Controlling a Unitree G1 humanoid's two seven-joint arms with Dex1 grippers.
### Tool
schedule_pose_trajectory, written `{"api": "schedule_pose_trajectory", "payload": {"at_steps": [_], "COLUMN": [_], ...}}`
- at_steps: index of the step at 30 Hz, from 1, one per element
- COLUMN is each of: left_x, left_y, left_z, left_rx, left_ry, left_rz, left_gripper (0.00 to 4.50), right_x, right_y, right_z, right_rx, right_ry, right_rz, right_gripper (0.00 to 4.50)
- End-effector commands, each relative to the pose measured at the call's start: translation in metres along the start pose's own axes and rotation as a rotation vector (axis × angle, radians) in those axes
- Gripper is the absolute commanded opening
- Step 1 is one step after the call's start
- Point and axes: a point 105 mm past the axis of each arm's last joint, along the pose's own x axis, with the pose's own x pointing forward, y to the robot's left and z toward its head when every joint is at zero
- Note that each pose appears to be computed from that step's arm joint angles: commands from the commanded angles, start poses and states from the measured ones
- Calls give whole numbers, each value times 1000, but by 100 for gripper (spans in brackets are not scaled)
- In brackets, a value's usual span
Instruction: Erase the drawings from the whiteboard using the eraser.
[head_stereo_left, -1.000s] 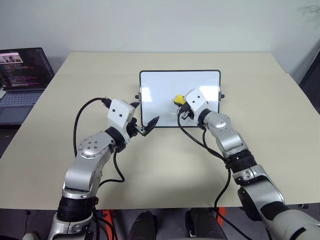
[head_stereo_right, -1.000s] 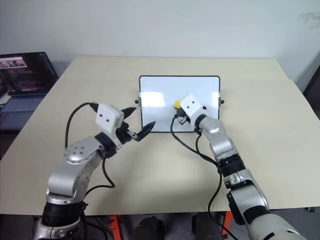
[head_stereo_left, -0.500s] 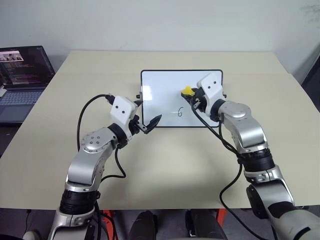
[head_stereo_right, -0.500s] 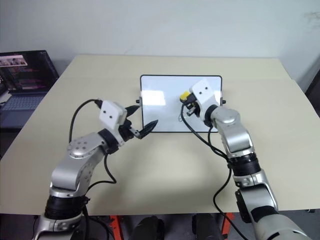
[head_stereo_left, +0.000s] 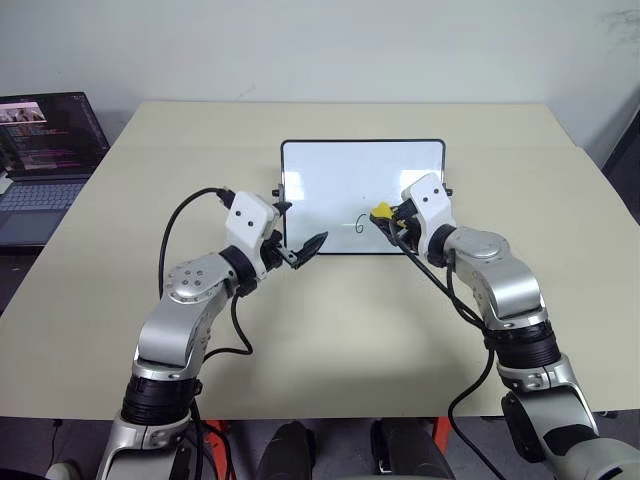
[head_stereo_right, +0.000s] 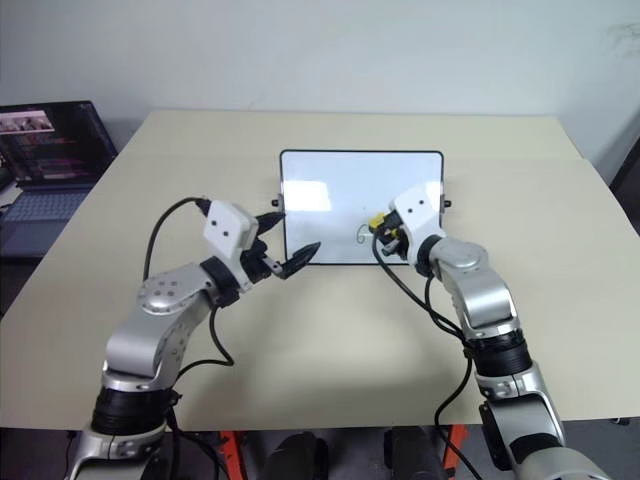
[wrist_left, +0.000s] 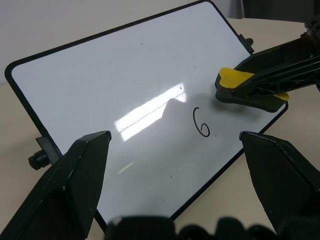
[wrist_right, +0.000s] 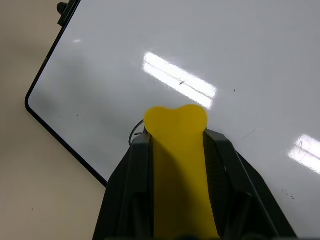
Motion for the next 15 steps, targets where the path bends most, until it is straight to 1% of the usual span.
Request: {"api": "schedule_pose_trajectory", "payload": {"at_steps": [1, 11, 15], "left_x": [1, 1, 1], "left_y": [-1, -3, -5], "left_z": [12, 13, 12], "left_rx": [30, 28, 25], "left_ry": [-40, -43, -42], "left_rz": [-17, -24, -26], "left_gripper": [450, 450, 450], "right_x": [-3, -3, 1], "right_y": [0, 0, -8], "right_z": [10, 12, 28], "right_rx": [-21, -28, -59], "right_ry": [-37, -46, -115], "right_rz": [-6, -13, -73], "right_gripper": [110, 110, 110]}}
